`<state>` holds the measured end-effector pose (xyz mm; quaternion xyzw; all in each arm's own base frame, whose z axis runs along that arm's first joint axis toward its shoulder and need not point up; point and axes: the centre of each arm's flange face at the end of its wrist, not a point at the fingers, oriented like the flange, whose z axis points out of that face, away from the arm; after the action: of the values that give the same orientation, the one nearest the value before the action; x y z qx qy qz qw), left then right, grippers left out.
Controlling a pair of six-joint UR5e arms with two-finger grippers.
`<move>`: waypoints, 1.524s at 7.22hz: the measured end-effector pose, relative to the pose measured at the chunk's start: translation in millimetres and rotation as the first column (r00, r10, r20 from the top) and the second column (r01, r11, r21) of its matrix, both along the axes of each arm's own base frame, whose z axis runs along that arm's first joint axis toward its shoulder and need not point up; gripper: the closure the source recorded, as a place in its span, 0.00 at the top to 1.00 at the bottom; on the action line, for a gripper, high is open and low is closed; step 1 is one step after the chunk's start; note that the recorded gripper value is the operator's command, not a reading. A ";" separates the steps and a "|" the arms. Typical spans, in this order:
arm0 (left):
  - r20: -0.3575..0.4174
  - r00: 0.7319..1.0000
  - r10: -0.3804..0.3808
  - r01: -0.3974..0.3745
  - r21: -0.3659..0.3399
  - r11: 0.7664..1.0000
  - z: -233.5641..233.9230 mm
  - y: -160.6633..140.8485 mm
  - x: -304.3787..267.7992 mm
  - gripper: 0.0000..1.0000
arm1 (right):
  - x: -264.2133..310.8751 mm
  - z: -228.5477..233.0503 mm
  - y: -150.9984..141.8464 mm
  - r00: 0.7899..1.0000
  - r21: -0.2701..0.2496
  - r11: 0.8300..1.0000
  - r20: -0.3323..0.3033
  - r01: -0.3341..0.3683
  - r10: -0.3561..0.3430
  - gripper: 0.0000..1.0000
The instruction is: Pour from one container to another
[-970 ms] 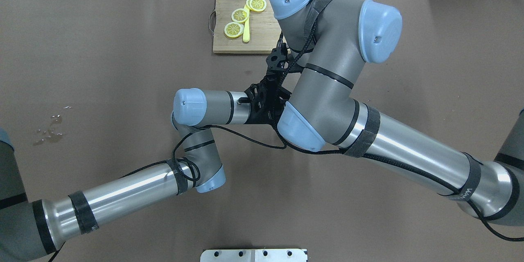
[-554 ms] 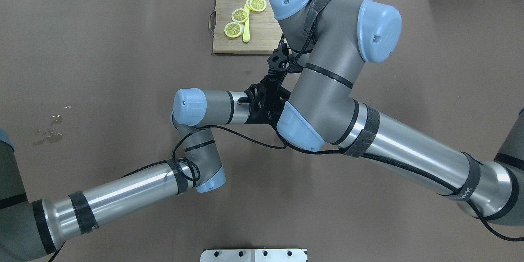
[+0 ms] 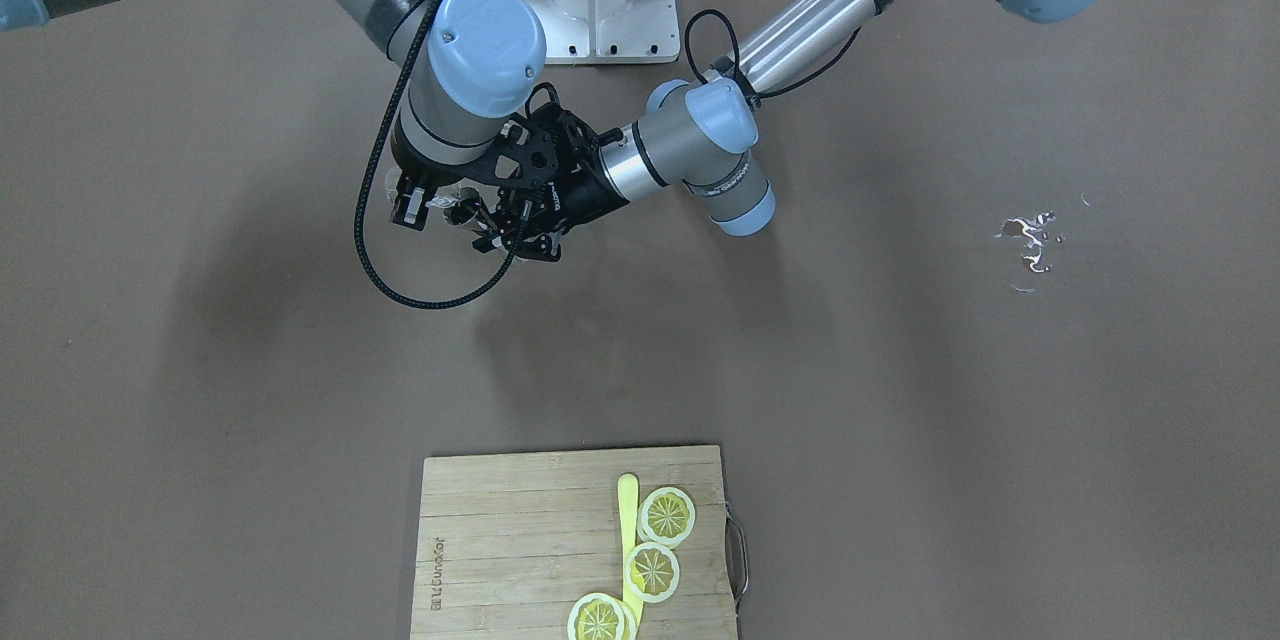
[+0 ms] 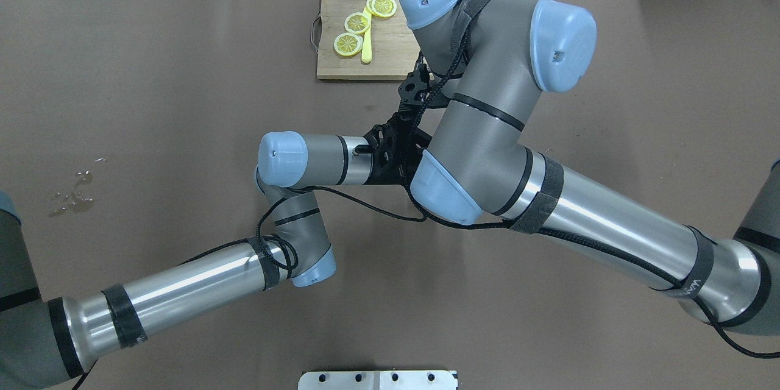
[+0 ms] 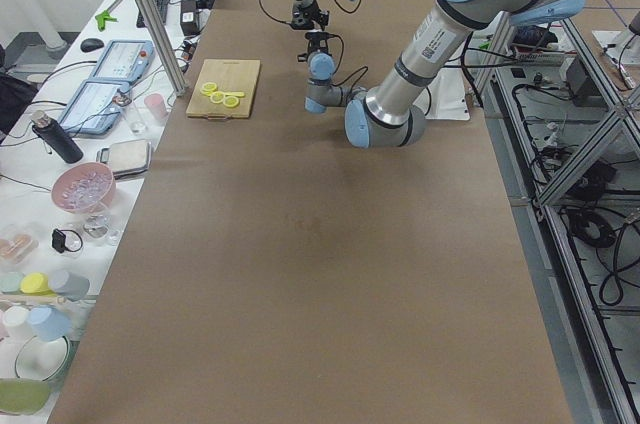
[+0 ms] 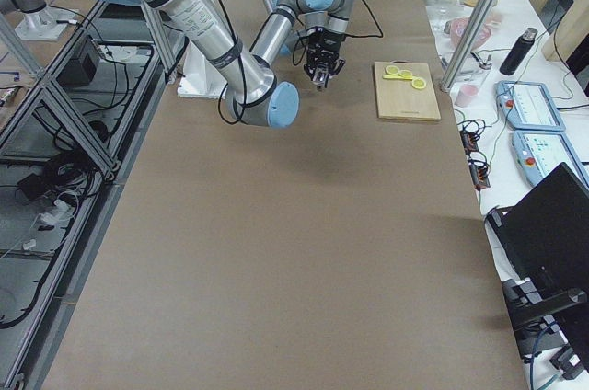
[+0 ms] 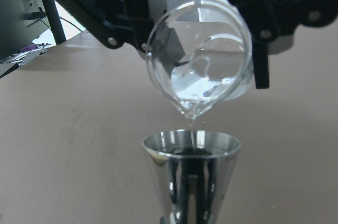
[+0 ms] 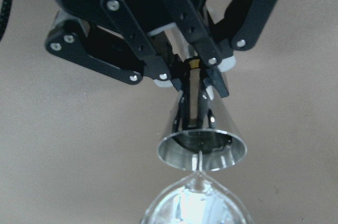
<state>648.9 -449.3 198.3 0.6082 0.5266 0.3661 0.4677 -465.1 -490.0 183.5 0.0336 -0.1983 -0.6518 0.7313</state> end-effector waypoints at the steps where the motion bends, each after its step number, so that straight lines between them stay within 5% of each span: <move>1: -0.001 1.000 0.000 0.000 0.000 1.000 -0.5 0.0 0.0 0.00 | 0.6 -1.2 -0.2 1.000 0.002 1.000 0.002 0.000 0.000 0.00; 7: -0.004 1.000 0.000 0.000 0.002 1.000 -2.1 0.0 -0.1 0.00 | 27.3 -6.0 14.0 0.998 0.034 0.999 0.053 -0.041 0.039 0.00; 11: -0.007 1.000 0.000 0.000 0.003 1.000 -2.2 0.2 -0.5 0.00 | 67.1 16.5 14.9 0.969 0.048 0.980 0.166 -0.191 0.181 0.00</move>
<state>648.4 -449.1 196.2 0.6102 0.5275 0.3649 0.4650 -398.0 -475.1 200.0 0.1278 -0.2320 -0.5815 0.7692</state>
